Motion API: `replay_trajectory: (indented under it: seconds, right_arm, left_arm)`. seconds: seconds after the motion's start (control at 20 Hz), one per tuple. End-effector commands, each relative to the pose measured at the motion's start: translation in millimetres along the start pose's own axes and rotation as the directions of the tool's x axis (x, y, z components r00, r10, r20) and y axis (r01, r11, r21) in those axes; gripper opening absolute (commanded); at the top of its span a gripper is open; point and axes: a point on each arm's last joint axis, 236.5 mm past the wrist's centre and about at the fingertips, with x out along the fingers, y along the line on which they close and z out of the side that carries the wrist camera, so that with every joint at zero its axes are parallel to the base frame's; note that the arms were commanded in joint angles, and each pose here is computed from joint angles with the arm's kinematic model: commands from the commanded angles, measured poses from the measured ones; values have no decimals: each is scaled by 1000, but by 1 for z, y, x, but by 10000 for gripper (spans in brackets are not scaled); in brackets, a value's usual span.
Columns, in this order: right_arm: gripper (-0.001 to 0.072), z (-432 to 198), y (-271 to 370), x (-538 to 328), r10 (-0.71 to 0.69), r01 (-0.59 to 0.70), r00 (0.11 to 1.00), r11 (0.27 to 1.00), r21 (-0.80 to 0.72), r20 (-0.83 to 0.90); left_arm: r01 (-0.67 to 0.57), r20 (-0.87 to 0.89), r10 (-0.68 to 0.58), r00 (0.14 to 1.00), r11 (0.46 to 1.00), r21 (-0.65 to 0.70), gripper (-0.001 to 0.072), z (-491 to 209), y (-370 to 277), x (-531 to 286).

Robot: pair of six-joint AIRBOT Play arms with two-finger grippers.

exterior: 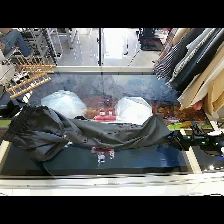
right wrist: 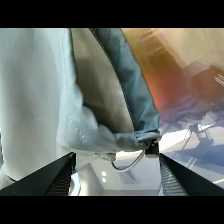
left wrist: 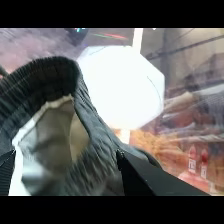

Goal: Fold the clothes and pants, and hang the long-sleeved shirts on hangers.

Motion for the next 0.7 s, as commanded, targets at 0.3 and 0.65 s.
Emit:
replay_trajectory:
  seconds: [0.3,0.65]
  right_arm:
    - [287,19,22,27,-55,63,994,994,-86,90]
    - [20,9,70,-29,22,0,992,986,-168,125]
  left_arm:
    - [3,-23,-4,1000,1000,-12,605,-6,6,51]
    - [257,2,-257,966,965,56,14,15,-69,-6]
